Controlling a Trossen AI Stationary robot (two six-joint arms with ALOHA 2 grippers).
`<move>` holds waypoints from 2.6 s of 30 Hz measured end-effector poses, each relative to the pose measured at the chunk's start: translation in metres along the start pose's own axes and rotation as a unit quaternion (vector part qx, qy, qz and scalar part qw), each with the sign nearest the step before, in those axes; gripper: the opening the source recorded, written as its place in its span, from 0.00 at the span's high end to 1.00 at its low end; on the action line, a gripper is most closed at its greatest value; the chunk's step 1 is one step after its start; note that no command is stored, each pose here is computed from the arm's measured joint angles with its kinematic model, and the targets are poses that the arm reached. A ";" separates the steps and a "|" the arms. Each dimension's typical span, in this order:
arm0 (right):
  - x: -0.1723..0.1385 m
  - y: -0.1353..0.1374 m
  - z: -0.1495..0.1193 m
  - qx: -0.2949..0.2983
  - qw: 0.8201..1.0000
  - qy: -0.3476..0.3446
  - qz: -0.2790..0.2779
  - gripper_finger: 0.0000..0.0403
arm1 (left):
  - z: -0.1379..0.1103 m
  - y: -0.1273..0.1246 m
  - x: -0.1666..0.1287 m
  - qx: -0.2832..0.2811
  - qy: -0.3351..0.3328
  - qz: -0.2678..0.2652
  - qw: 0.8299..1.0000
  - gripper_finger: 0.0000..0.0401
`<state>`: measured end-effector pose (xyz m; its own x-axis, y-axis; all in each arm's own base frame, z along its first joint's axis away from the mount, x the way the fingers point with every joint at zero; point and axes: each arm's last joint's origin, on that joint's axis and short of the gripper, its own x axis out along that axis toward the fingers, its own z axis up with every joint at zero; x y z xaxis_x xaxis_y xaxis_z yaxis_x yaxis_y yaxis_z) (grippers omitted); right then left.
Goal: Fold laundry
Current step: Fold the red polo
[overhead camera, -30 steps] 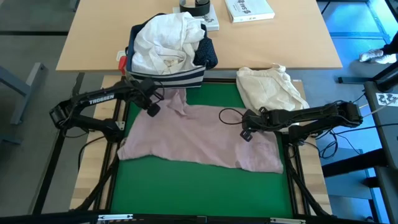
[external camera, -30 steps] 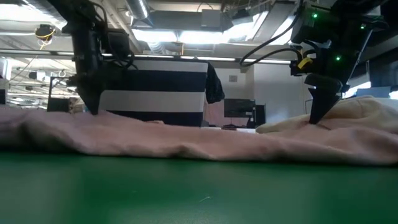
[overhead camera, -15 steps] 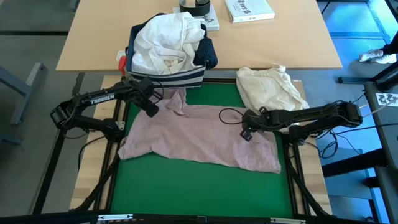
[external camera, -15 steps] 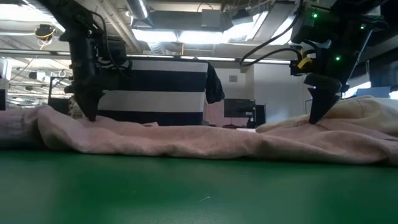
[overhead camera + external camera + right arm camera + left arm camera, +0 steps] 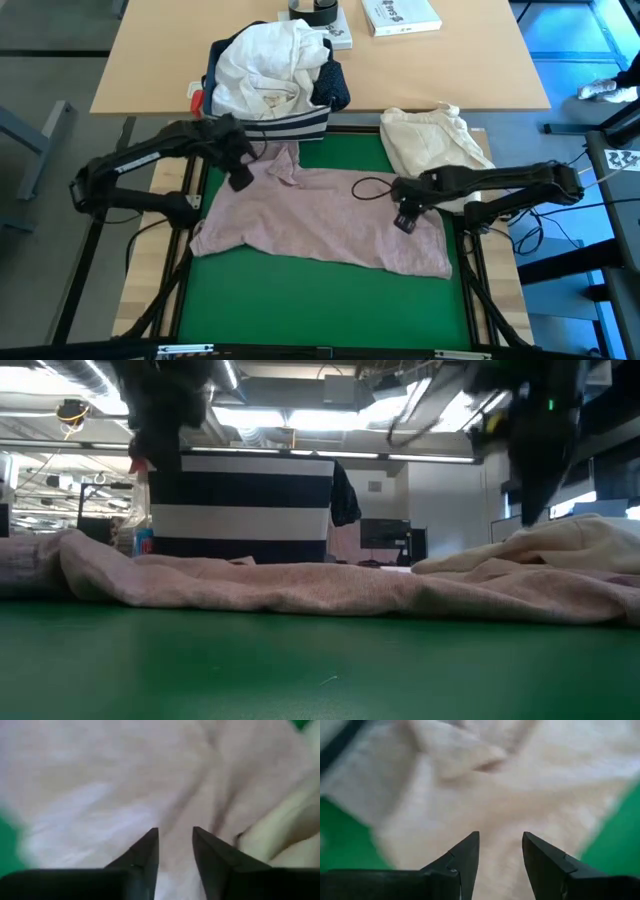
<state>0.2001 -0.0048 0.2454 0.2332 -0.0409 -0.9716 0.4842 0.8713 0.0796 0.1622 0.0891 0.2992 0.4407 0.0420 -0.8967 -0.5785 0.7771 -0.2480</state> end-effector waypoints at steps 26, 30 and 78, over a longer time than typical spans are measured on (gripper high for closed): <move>0.091 0.041 -0.069 -0.134 0.991 -0.003 0.022 0.65 | -0.148 -0.045 0.112 0.015 0.238 -0.006 0.971 0.67; 0.100 0.033 -0.081 -0.106 0.993 0.052 0.028 0.65 | -0.172 -0.033 0.120 0.010 0.301 0.018 0.953 0.67; 0.101 0.126 -0.107 -0.159 0.971 -0.025 0.176 0.65 | -0.214 -0.116 0.140 0.086 0.178 -0.153 0.968 0.68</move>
<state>0.1945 0.1535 0.1337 0.3809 0.2701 -0.8843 0.0843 0.9422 0.3242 0.1441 -0.1294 0.1245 0.2922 -0.4025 -0.8676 -0.3218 0.8129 -0.4855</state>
